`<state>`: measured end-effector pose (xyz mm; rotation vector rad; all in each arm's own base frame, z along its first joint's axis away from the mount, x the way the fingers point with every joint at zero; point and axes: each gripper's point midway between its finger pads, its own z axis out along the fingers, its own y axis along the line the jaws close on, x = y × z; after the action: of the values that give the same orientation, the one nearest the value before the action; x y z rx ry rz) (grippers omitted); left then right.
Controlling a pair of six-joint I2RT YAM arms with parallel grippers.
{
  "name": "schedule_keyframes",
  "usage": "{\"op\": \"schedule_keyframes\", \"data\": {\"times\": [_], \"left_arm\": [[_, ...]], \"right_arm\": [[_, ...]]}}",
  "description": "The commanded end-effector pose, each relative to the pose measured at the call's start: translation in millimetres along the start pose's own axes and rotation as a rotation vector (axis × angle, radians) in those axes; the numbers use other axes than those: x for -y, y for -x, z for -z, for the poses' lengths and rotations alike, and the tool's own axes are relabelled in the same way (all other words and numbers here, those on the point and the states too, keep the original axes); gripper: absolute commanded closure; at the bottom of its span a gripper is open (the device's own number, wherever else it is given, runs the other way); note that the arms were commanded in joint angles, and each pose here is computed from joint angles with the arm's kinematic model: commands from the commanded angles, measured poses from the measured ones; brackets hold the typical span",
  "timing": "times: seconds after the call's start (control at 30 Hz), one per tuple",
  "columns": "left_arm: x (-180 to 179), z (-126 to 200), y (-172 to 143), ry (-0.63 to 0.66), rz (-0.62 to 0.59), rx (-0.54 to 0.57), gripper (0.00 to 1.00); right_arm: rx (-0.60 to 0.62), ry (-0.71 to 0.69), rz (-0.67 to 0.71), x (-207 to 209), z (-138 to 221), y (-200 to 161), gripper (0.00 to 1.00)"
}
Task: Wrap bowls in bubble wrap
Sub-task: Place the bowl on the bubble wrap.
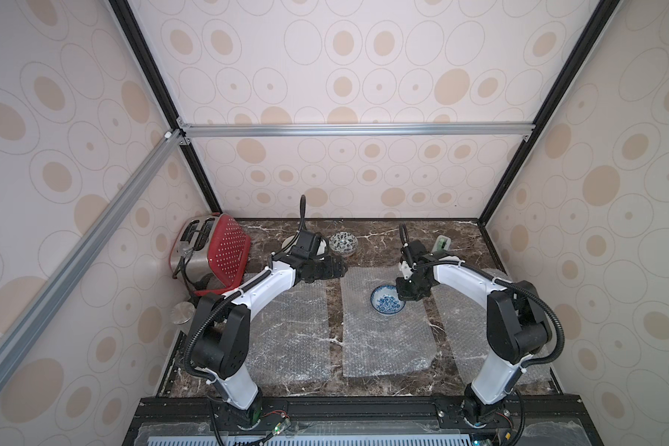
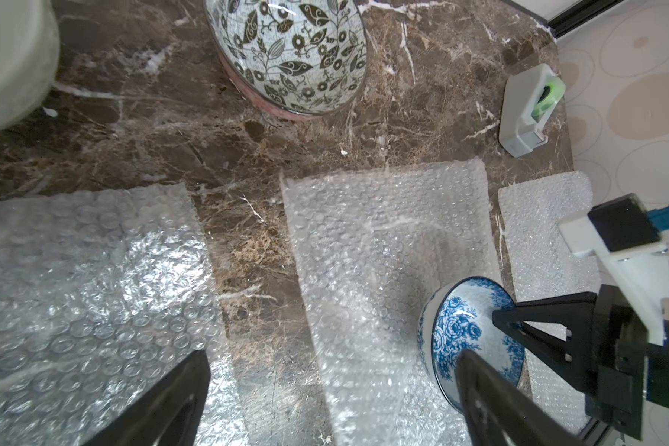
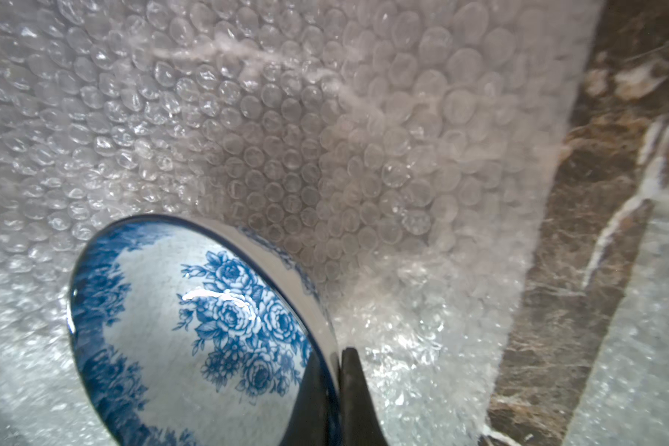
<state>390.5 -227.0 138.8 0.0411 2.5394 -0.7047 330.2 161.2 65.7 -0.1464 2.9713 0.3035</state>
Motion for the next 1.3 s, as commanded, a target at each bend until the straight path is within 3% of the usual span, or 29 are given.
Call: {"op": "schedule_keyframes", "data": {"times": [0.0, 0.6, 0.7, 0.97, 1.27], "left_arm": [[10.0, 9.6, 3.8, -0.025, -0.024, 0.026, 0.02], [18.5, 8.9, -0.5, -0.075, -0.034, 0.025, 0.03], [22.4, 8.0, -0.9, -0.085, -0.038, 0.025, 0.03], [35.8, -1.4, -11.1, -0.111, -0.067, 0.000, 0.04], [56.9, -10.9, -26.3, -0.162, -0.101, -0.021, 0.05]], "right_arm": [[0.017, 0.094, 0.009, -26.2, 17.0, 3.5, 1.00], [0.012, 0.020, -0.003, -13.3, 9.7, 4.8, 0.99], [-0.013, 0.010, -0.008, -10.0, 1.6, -0.1, 0.94], [0.017, 0.012, -0.009, -11.0, 12.5, 2.7, 0.61], [0.159, 0.005, -0.096, 21.0, 51.9, 41.7, 0.61]]}}
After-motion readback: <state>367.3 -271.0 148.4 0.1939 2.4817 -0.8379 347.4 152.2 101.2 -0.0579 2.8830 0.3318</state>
